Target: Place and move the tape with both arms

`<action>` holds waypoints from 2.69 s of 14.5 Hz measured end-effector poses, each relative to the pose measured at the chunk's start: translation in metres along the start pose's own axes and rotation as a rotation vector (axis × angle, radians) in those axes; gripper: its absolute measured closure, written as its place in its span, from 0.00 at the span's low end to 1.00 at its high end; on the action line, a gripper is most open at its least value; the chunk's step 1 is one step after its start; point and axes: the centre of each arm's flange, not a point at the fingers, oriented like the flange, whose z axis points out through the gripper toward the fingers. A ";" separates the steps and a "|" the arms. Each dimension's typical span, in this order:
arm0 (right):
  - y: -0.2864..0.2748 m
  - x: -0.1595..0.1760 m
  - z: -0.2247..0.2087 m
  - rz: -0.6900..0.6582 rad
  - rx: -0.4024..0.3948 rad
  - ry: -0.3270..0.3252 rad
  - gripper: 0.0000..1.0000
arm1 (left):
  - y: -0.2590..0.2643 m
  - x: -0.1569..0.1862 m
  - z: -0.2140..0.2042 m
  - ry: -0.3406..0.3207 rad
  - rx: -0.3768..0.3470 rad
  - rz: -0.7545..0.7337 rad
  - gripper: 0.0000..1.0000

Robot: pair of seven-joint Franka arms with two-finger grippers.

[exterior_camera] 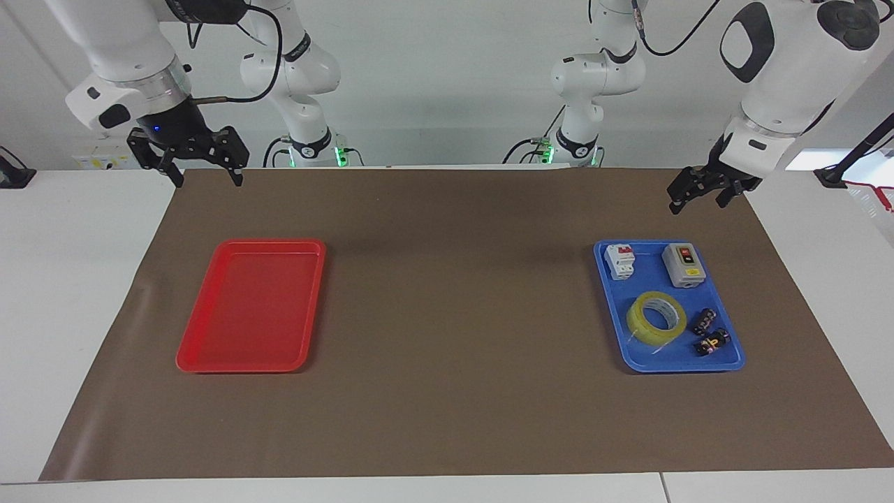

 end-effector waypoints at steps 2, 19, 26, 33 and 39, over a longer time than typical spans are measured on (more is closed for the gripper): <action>0.000 0.000 0.000 0.000 0.000 0.000 0.00 | 0.000 0.000 0.000 0.001 0.000 0.001 0.00; 0.000 0.000 0.000 0.000 0.000 0.000 0.00 | -0.004 0.005 -0.001 0.037 -0.001 0.059 0.00; 0.000 0.000 0.000 0.000 0.000 0.000 0.00 | -0.003 0.016 0.043 0.113 -0.007 0.060 0.00; 0.000 0.000 0.000 0.000 0.000 -0.001 0.00 | -0.017 0.055 0.133 0.166 -0.016 0.034 0.00; 0.000 0.000 0.001 0.000 0.000 -0.002 0.00 | -0.043 0.069 0.221 0.202 -0.016 0.040 0.03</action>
